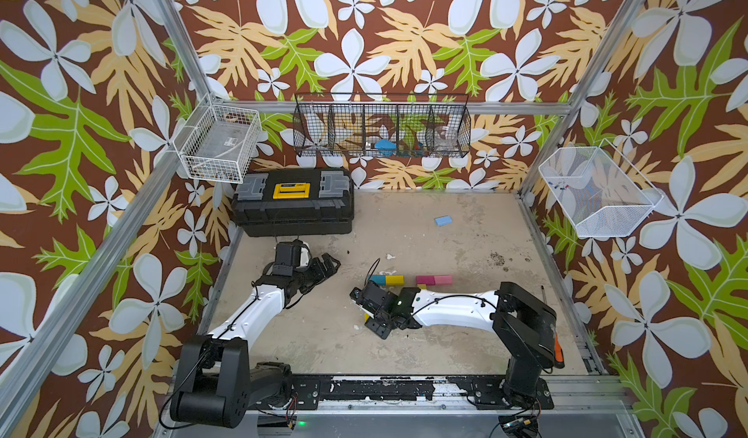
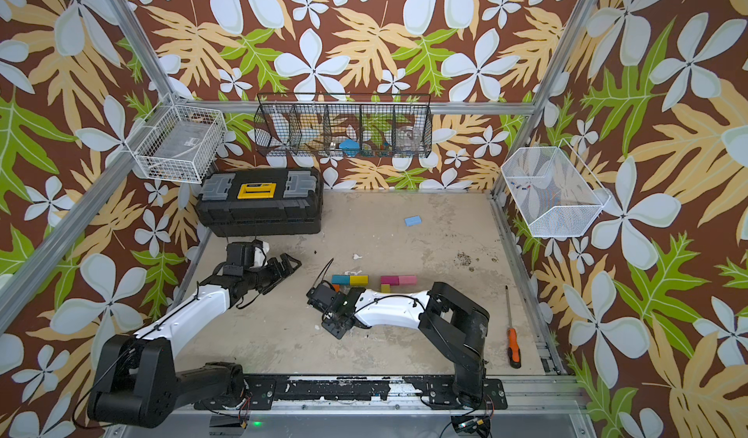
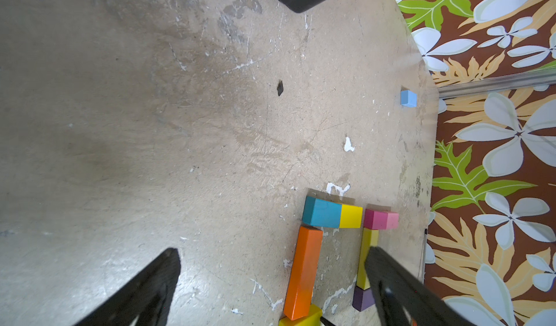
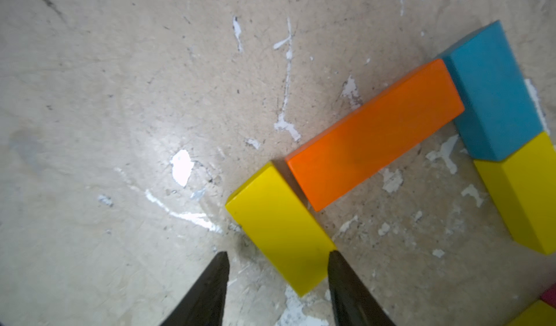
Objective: Assemble the letter c with building blocks
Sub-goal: Assemble the building block at the center of the board.
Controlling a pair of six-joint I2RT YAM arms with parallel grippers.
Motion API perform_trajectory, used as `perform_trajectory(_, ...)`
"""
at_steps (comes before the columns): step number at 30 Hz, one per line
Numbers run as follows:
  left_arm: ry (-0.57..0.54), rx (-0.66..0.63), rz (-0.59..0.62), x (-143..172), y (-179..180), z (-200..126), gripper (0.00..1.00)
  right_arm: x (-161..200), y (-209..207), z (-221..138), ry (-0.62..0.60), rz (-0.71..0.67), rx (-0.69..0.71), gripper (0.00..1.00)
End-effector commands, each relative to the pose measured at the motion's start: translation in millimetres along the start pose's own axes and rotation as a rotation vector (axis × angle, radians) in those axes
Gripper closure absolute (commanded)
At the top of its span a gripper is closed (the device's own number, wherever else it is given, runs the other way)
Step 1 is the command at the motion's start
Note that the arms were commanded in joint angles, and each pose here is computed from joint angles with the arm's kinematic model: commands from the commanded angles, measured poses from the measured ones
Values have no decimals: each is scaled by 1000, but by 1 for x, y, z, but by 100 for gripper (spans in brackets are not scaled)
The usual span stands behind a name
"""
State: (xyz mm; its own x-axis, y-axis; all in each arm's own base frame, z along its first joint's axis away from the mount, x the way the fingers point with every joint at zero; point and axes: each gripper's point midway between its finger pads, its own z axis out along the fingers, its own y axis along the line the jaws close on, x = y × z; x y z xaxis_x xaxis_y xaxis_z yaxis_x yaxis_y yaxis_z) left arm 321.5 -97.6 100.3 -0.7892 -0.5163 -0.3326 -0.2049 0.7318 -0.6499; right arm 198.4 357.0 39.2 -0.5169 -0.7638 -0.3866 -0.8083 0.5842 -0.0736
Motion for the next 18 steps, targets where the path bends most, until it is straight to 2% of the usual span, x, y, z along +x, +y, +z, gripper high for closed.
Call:
perform_trajectory(1, -2, 20, 6, 0, -4, -2, 0, -8, 8, -14, -27, 51, -59, 45)
perform_trajectory(6, 8, 39, 3, 8, -4, -5, 0, -13, 5, -27, -59, 144, -109, 44)
perform_trajectory(12, 23, 84, -9, 22, -4, -9, 0, -9, -11, -30, -84, 268, -116, 44)
perform_trajectory(18, 51, 81, -18, 37, 3, -10, 0, -11, -29, -33, -101, 332, -87, 44)
